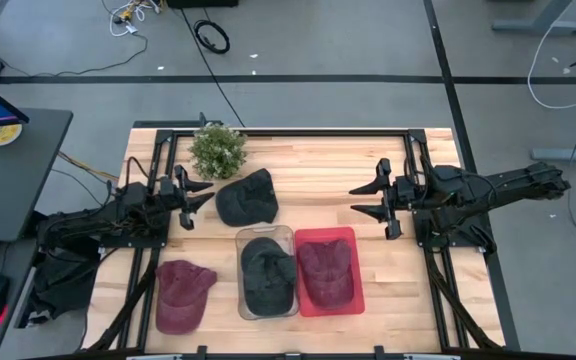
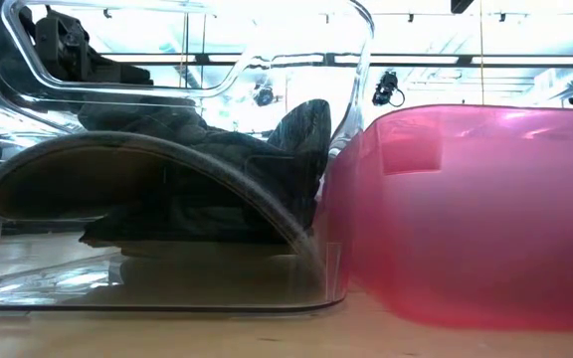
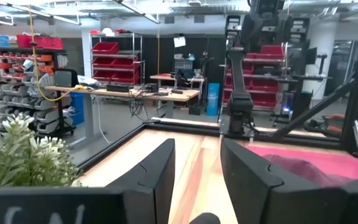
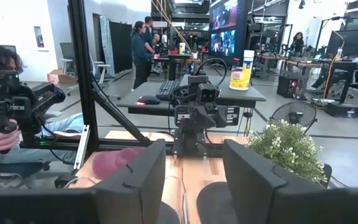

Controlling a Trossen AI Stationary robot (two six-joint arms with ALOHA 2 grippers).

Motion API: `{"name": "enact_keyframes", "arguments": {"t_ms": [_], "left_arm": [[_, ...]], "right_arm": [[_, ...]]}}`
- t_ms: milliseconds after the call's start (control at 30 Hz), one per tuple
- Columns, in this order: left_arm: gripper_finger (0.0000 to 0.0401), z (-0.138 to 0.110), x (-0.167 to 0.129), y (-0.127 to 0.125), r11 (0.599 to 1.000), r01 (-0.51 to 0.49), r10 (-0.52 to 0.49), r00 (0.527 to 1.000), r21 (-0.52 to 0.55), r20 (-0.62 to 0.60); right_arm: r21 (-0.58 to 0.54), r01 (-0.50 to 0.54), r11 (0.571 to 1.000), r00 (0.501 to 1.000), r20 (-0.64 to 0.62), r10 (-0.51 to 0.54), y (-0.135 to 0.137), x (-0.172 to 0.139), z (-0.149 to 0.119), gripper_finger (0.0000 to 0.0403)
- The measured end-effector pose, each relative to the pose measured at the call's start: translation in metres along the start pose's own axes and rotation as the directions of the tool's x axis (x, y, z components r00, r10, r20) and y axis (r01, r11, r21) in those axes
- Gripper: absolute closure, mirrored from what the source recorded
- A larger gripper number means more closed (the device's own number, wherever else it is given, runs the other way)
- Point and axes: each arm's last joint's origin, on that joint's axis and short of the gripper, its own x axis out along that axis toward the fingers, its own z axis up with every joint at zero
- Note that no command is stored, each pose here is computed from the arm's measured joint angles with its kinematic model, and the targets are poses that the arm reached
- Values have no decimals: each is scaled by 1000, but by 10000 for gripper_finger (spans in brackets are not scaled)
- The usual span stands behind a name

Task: Pick & Place hat
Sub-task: Put the red cap into the red bin

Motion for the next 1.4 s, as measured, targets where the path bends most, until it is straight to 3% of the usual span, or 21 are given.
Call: {"name": "enact_keyframes", "arguments": {"t_ms": [167, 300, 400, 500, 633, 733, 933, 1200, 1267, 1400], "left_arm": [[268, 2, 0, 0, 999, 2, -1, 1000, -42, 18], [268, 12, -1, -1, 992, 25, -9, 992, -123, 126], [268, 28, -4, -3, 963, 149, -81, 955, -224, 285], [268, 42, -11, -7, 893, 364, -230, 874, -263, 428], [268, 56, -23, -16, 735, 656, -489, 687, -169, 538], [268, 61, -30, -21, 655, 753, -595, 572, -71, 565], [268, 60, -30, -28, 657, 753, -635, 532, 30, 559], [268, 79, -21, -44, 593, 797, -719, 458, 117, 522], [268, 84, -16, -51, 570, 806, -750, 432, 159, 501], [268, 87, -7, -67, 476, 847, -833, 348, 237, 430]], "right_arm": [[0, 0, 1000, 1000, 1, 0, 0, 0, 0, 239], [1, 0, 1000, 1000, 5, 0, 0, 0, 1, 239], [1, 0, 1000, 1000, 6, 0, 0, 0, 1, 239], [1, 0, 1000, 1000, 7, 0, 0, 0, 1, 239], [2, 0, 1000, 1000, 7, 0, 0, 0, 1, 239], [2, 1, 1000, 1000, 7, -1, 0, 0, 1, 239], [2, 3, 1000, 1000, 6, -3, 0, 0, 1, 239], [12, 2, 1000, 1000, -11, -2, 0, 0, -1, 239], [14, 2, 1000, 1000, -13, -2, 0, 0, -1, 239], [38, 2, 999, 1000, -24, -1, 0, 1, -3, 239]]}}
